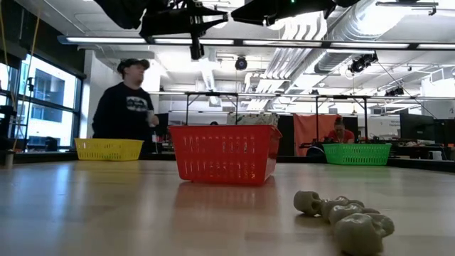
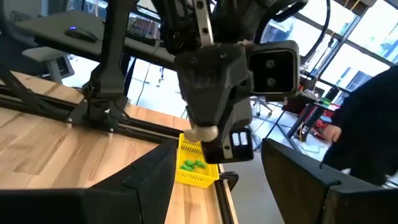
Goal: Sort Halloween decoration
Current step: Put the white skull toy into the green bin
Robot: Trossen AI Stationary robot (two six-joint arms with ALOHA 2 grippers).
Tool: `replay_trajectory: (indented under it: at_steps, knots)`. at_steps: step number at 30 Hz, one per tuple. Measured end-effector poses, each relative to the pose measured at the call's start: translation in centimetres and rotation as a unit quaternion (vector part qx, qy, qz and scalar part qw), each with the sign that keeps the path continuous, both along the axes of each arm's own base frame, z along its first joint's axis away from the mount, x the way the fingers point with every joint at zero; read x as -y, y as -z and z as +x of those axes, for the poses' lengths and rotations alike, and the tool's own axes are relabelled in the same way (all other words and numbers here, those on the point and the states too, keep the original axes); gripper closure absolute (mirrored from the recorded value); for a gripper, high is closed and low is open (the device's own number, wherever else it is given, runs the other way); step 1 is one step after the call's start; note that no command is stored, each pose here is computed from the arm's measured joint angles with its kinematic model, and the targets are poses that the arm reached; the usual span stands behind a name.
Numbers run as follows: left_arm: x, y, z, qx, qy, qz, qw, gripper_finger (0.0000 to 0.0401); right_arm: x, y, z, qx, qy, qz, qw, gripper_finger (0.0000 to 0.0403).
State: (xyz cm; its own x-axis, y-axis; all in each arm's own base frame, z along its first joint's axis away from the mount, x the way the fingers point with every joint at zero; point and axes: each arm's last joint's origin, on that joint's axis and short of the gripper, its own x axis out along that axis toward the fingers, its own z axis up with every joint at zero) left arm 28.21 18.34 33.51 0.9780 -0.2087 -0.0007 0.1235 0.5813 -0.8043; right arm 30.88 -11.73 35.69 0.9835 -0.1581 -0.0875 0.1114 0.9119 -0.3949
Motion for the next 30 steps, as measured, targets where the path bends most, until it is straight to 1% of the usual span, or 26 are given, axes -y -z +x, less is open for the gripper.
replay_trajectory:
  at_steps: [6, 13, 19, 22, 30]
  knots:
    - [0.4, 0.0, 0.3, 0.000, -0.008, -0.003, 1.000, 0.0385, -0.4, 0.2, 0.4, 0.002, -0.016, 0.000, 1.000, 0.0171]
    - [0.9, 0.0, 0.7, 0.000, -0.013, -0.003, 1.000, 0.0385, -0.2, 0.8, 1.2, 0.005, -0.015, -0.002, 1.000, 0.0171]
    - [1.0, 0.0, 0.8, 0.000, -0.018, -0.003, 1.000, 0.0385, -0.1, 0.8, 1.2, 0.005, -0.014, -0.013, 1.000, 0.0175]
    - [1.0, 0.0, 0.8, 0.000, -0.018, -0.003, 1.000, 0.0385, -0.1, 0.8, 1.2, 0.008, -0.014, -0.016, 1.000, 0.0192]
    - [0.9, 0.0, 0.8, 0.000, -0.023, 0.001, 1.000, 0.0385, -0.1, 0.7, 1.4, 0.017, -0.014, -0.020, 1.000, 0.0262]
